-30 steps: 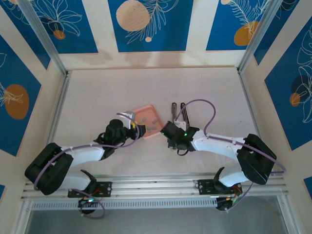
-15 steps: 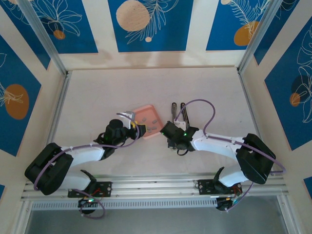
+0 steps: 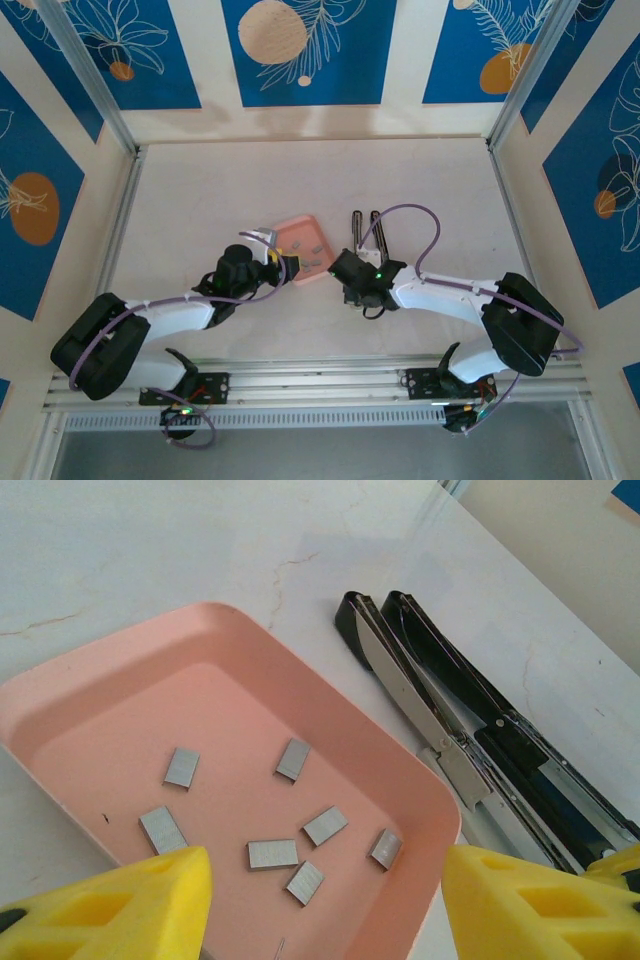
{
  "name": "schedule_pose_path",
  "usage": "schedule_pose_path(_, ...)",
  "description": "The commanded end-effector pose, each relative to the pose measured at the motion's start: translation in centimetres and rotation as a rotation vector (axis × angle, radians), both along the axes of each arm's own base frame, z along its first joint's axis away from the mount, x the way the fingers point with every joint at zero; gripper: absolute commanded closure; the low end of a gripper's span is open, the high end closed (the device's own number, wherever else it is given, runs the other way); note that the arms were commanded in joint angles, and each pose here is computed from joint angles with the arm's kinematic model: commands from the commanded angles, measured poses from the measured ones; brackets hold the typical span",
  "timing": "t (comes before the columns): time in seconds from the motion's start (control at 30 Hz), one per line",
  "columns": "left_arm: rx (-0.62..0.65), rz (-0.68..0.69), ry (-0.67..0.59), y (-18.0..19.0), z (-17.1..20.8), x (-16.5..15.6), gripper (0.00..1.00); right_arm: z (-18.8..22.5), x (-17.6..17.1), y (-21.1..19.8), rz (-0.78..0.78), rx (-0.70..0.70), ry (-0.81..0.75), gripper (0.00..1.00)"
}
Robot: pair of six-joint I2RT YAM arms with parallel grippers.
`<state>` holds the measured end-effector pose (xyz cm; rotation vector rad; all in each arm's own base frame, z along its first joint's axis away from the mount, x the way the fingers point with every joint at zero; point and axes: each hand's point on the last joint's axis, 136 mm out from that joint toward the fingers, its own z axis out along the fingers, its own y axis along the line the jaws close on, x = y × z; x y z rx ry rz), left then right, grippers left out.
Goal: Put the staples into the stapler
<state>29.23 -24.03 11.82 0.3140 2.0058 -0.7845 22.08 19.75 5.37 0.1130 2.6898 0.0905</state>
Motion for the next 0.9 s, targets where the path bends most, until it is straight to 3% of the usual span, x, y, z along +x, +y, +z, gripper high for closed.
schedule_pose_path(0.0,-0.009,-0.018,-0.005,-0.4,0.0,-0.3,0.38,-0.4,-0.6,-0.1,-0.008,-0.005,0.027,0.86)
schedule_pose_path(0.23,-0.009,-0.017,-0.005,-0.4,0.0,-0.4,0.38,-0.5,-1.2,0.1,0.003,-0.012,0.04,0.85)
schedule_pose_path(0.47,-0.009,-0.013,-0.005,-0.3,0.0,-0.4,0.38,1.1,-0.6,0.2,0.009,-0.018,0.006,0.71)
schedule_pose_path(0.63,-0.013,0.027,0.004,0.3,0.2,-0.2,0.37,3.6,0.2,0.6,0.036,-0.008,-0.05,0.67)
schedule_pose_path(0.87,-0.021,0.111,0.071,2.1,0.0,-0.1,0.34,6.2,2.9,3.1,0.174,0.109,-0.041,0.66)
